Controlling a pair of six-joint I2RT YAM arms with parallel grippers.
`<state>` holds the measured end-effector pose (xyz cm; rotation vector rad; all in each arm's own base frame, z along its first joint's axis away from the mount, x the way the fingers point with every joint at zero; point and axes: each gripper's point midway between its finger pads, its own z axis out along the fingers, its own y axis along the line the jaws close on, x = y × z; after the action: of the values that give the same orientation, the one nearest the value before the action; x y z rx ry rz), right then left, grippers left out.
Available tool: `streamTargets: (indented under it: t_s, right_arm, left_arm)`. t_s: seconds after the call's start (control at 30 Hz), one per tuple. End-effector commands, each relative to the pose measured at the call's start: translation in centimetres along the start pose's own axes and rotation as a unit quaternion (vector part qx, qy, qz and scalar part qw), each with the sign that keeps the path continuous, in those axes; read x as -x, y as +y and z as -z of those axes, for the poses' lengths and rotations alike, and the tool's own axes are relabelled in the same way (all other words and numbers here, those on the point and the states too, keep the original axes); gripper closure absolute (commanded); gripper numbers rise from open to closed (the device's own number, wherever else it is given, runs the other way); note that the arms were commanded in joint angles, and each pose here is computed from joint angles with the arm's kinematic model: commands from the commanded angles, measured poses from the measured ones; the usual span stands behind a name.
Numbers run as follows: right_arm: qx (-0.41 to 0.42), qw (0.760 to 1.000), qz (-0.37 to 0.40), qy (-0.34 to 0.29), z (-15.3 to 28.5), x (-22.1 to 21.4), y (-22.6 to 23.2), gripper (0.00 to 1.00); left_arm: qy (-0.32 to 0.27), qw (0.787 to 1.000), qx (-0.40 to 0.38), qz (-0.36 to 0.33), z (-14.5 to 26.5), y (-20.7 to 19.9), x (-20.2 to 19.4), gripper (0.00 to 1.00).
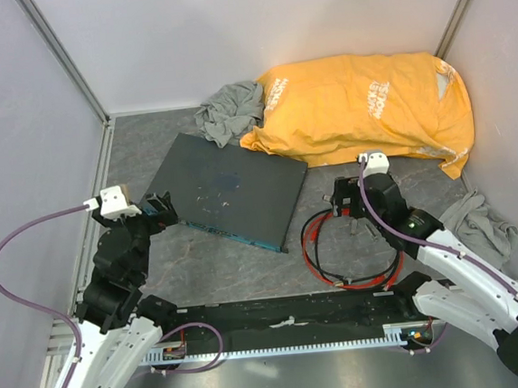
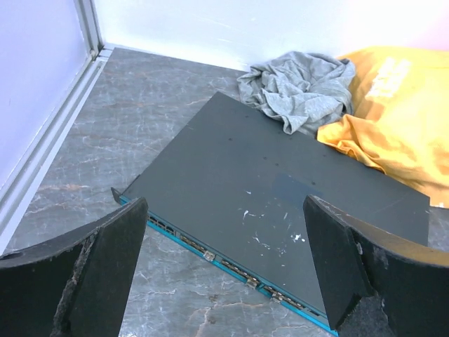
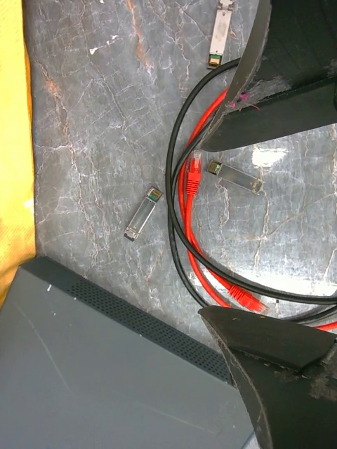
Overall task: Insert the plug into the switch port
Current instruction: Pick up the plug from the center of the board.
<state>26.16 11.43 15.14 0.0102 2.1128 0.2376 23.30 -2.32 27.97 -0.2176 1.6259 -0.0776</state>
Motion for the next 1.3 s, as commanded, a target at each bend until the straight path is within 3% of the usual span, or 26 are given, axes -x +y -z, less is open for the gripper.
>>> streamTargets:
  t_s: [0.0, 0.33, 0.5, 0.73, 0.8, 1.1, 1.27]
  right_arm:
    - [0.007, 1.000, 0.017, 0.003, -0.3, 1.8, 1.0, 0.02]
    - [0.037, 0.989, 0.118, 0.075, -3.8, 0.8, 2.8, 0.02]
    - [0.043, 0.975, 0.192, 0.101, -5.5, 1.0, 2.1, 0.02]
    - [0.035, 0.949, 0.288, 0.124, -7.9, 1.0, 0.3, 0.06]
    - [0.048, 0.940, 0.313, 0.126, -8.6, 0.9, 0.3, 0.10]
    - [0.094, 0.924, 0.317, 0.193, -11.9, -3.4, -1.6, 0.44]
    - [0.112, 0.924, 0.300, 0.209, -13.3, -3.9, -2.2, 0.52]
  left_arm:
    - [-0.024, 0.999, -0.037, -0.020, 0.4, -0.9, 1.5, 0.01]
    - [-0.021, 0.990, -0.133, -0.049, 1.2, -3.9, 1.4, 0.01]
    - [0.006, 0.975, -0.207, -0.079, 2.0, -6.3, 0.8, 0.01]
    - [0.017, 0.967, -0.245, -0.074, 2.6, -7.4, -0.6, 0.01]
    - [0.019, 0.968, -0.241, -0.070, 2.5, -7.3, -0.7, 0.01]
    - [0.019, 0.967, -0.246, -0.063, 2.8, -7.4, -0.9, 0.01]
    - [0.023, 0.967, -0.246, -0.062, 2.8, -7.3, -1.1, 0.02]
